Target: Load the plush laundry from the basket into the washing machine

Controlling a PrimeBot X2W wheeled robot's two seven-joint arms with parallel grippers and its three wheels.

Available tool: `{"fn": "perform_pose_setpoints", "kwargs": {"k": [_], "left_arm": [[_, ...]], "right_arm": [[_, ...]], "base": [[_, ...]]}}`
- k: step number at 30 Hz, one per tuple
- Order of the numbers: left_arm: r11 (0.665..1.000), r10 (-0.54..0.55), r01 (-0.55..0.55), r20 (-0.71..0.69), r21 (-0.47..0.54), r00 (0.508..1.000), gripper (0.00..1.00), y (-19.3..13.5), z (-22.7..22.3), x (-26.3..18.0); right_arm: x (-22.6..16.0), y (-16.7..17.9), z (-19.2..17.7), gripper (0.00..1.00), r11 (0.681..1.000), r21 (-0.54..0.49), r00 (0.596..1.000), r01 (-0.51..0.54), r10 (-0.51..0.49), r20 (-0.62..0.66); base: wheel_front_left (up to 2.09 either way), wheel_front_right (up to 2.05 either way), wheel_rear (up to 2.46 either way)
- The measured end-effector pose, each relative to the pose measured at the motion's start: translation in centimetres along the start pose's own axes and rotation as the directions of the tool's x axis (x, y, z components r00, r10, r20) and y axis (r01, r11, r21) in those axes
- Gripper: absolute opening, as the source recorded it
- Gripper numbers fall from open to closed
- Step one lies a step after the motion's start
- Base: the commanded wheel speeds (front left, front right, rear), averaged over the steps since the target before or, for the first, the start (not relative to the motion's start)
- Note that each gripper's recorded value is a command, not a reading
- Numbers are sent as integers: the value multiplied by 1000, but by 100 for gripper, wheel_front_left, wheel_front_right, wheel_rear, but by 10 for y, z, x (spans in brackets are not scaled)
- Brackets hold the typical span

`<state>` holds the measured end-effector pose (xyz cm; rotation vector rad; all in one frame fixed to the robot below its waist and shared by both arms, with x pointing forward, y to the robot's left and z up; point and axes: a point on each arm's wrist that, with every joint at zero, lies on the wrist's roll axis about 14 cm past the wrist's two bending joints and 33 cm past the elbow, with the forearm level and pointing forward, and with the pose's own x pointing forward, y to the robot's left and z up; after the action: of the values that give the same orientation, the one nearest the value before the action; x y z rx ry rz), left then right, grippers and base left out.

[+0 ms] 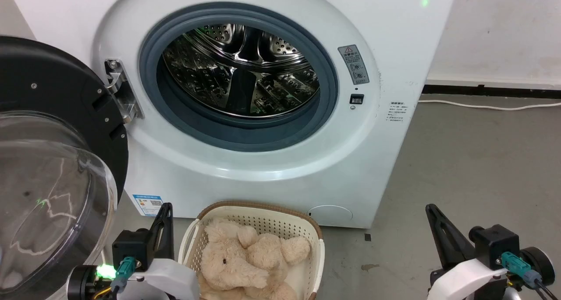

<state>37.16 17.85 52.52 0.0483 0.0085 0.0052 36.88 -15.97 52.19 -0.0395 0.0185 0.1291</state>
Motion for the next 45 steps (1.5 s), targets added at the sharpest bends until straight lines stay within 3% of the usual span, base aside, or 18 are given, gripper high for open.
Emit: {"fn": "perform_pose_setpoints", "kwargs": {"k": [40, 41, 45], "left_arm": [[1000, 0, 0, 0, 0, 1000, 0, 0, 0, 0], [1000, 0, 0, 0, 0, 1000, 100, 0, 0, 0], [1000, -1, 1, 0, 0, 1000, 100, 0, 0, 0]], "right_arm": [[0, 0, 0, 0, 1000, 0, 1000, 0, 0, 0], [0, 0, 0, 100, 1000, 0, 1000, 0, 0, 0], [0, 0, 0, 100, 1000, 1, 1000, 0, 0, -1]], "base": [[0, 0, 0], [0, 0, 0], [0, 0, 0]]}}
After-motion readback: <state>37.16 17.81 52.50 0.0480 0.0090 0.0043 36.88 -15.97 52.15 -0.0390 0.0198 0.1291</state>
